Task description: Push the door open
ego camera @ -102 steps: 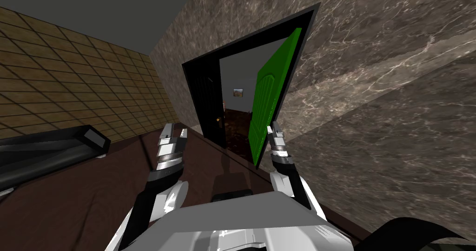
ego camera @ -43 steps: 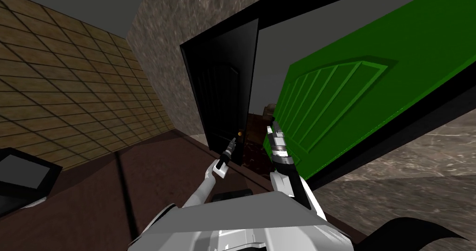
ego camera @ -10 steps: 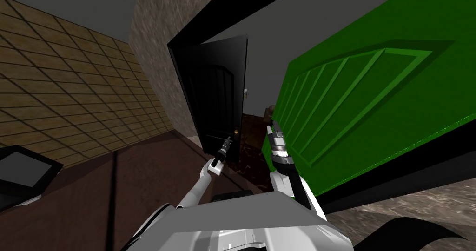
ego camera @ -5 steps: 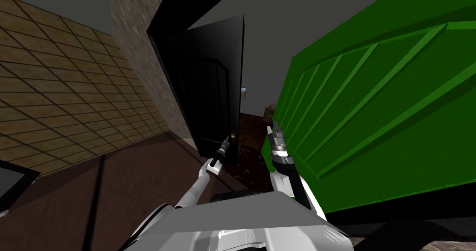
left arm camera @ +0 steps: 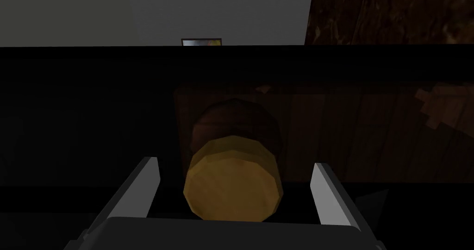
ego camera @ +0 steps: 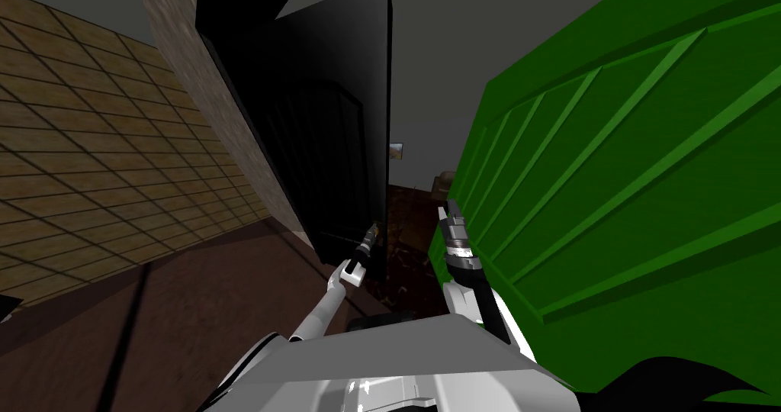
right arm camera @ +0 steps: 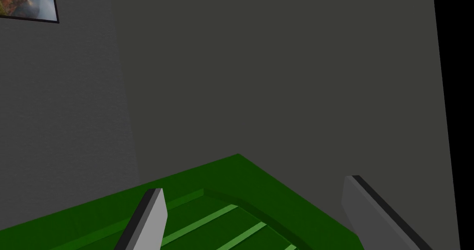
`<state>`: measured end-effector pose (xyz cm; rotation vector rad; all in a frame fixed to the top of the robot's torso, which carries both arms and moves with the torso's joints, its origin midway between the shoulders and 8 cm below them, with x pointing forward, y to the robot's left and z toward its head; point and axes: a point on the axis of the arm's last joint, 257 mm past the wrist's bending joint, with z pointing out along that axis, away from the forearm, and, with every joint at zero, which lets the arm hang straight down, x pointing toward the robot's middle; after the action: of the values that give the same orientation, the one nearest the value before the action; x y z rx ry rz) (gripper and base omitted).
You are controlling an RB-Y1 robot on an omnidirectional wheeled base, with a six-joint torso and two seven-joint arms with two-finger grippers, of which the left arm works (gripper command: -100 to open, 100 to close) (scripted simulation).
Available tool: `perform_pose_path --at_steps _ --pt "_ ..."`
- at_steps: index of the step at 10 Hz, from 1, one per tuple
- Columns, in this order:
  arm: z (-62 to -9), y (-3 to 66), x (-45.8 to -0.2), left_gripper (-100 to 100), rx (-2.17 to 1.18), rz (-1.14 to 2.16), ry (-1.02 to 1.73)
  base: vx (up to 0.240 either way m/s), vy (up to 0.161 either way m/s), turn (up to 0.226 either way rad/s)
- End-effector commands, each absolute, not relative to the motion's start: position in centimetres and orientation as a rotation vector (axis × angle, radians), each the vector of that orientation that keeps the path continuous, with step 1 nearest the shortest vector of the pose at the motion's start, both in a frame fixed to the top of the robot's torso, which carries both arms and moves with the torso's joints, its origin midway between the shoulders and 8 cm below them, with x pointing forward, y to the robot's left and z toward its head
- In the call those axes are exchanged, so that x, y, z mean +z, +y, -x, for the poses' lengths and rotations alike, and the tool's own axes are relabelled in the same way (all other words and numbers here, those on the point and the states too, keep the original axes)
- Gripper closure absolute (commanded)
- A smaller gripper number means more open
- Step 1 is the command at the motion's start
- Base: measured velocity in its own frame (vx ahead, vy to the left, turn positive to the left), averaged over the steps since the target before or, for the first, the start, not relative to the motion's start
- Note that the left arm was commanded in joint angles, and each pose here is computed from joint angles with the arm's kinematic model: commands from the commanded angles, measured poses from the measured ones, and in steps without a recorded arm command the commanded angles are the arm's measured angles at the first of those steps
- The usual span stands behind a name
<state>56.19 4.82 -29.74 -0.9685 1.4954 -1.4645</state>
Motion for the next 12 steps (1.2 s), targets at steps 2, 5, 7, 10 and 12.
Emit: perform_pose_path --at_steps 2,5,7,10,12 --pt "-56.2 4.9 -29.8 100 -1.463 0.969 1.496 -0.019 0.010 -0.003" --pt "-56.2 4.9 -29.8 100 -1.463 0.969 1.496 -0.018 0.008 0.000" --pt "-56.5 6.5 -30.1 100 -1.427 0.971 1.493 0.047 -0.027 0.029" --pt "-57.1 8.5 -30.1 100 -1.389 0.974 1.477 0.170 -0.062 0.108" --pt "-57.1 8.2 -30.2 -100 -1.397 0.976 1.481 0.042 0.007 0.034"
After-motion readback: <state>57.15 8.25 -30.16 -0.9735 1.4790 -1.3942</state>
